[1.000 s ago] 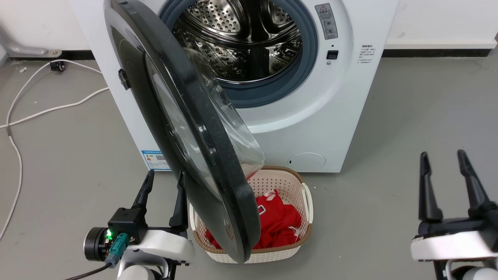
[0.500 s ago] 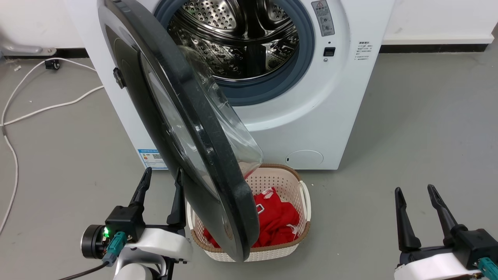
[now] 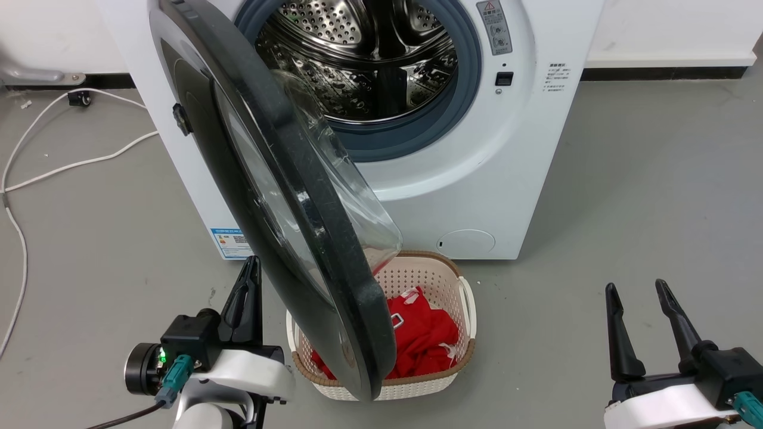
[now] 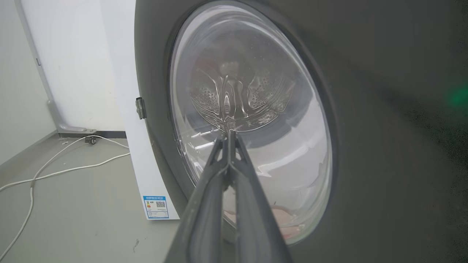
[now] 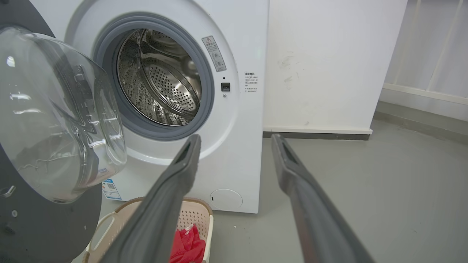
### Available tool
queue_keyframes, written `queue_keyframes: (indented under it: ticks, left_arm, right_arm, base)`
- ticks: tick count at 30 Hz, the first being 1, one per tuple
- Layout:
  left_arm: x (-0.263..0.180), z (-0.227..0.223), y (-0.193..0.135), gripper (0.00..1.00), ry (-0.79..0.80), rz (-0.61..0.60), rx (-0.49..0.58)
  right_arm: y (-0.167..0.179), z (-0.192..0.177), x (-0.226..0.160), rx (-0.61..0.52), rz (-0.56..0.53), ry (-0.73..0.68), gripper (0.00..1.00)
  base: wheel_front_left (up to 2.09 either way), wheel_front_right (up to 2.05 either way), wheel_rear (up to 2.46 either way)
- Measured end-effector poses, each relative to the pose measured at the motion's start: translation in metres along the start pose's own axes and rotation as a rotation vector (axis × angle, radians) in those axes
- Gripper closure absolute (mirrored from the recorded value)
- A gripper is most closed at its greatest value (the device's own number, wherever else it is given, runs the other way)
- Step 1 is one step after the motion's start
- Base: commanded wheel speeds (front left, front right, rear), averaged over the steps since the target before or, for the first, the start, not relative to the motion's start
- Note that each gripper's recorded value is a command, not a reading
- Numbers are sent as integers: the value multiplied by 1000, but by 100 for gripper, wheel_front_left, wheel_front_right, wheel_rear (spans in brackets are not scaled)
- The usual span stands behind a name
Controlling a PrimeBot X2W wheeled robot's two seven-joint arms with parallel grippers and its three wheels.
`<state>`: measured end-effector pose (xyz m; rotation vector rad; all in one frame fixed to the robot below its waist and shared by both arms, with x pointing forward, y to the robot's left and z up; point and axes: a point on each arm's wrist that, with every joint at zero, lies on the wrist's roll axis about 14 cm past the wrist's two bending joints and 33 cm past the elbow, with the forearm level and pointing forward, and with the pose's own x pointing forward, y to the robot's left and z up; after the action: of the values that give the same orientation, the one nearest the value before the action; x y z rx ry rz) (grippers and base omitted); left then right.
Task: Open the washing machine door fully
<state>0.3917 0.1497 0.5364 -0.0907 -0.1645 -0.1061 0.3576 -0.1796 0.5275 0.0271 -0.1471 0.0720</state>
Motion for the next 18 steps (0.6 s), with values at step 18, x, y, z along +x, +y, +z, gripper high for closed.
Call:
queue_keyframes:
  ticks: [18]
  left_arm:
    - [10,156,-5,100,-490,-1,37]
  right_arm:
    - [0,-1,4,16,-1,-3,0]
  base:
    - [0,0,0]
